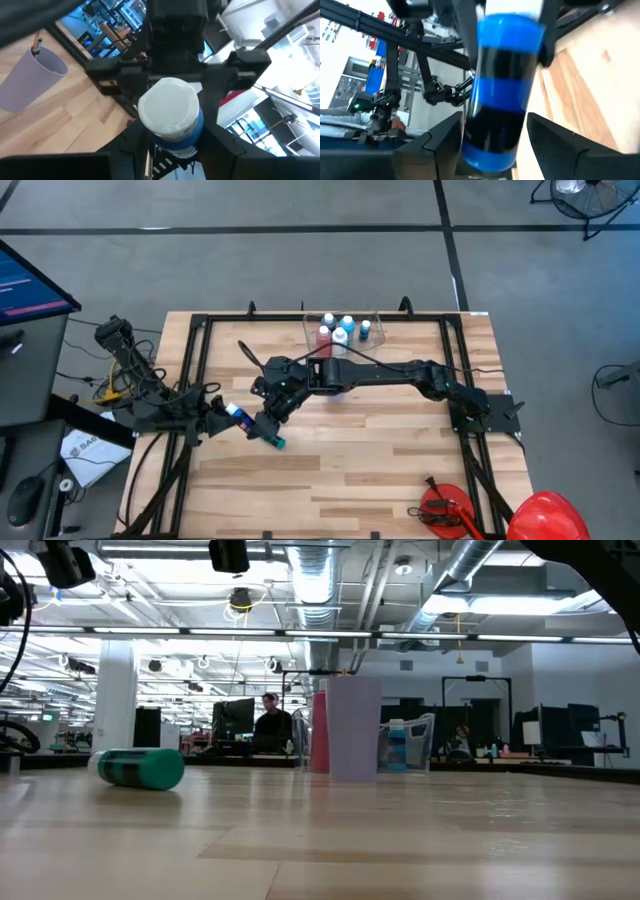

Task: Pick & Place Paint Supplies
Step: Put the blue paint bottle into the transparent bin

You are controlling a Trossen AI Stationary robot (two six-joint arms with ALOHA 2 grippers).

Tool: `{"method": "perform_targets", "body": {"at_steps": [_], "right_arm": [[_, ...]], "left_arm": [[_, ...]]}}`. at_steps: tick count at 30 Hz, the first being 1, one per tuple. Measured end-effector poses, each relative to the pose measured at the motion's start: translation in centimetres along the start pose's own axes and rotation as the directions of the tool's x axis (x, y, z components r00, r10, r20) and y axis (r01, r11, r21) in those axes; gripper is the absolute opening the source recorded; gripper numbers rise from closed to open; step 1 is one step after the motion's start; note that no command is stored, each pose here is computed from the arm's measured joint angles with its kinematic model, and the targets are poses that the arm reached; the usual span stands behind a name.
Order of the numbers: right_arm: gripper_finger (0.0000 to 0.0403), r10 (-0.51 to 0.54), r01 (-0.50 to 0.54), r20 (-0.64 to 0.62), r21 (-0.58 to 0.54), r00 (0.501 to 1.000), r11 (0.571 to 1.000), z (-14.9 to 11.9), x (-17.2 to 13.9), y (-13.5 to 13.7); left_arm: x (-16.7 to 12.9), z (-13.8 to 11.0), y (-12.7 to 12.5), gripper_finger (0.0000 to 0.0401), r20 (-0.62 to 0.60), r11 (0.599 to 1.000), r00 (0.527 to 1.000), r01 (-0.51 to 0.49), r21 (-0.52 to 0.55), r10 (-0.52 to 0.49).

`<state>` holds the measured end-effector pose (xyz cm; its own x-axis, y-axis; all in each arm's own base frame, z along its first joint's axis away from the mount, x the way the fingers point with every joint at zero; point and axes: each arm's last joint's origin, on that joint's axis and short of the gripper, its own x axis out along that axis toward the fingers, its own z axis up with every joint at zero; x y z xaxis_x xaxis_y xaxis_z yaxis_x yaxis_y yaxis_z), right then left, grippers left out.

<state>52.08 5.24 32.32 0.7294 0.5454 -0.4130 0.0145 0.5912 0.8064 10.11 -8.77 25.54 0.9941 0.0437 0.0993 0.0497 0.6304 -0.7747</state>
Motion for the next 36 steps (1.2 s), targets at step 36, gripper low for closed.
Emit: {"method": "perform_targets", "body": {"at_steps": [36], "right_arm": [[0.0113,0.028,-0.030,0.218,0.006,0.976,1.000,1.1,0.1,1.2]], "left_arm": [[1.1,0.0,-0.9,0.0279,0.178,0.996,0.982,-0.071,0.046,0.061]]}}
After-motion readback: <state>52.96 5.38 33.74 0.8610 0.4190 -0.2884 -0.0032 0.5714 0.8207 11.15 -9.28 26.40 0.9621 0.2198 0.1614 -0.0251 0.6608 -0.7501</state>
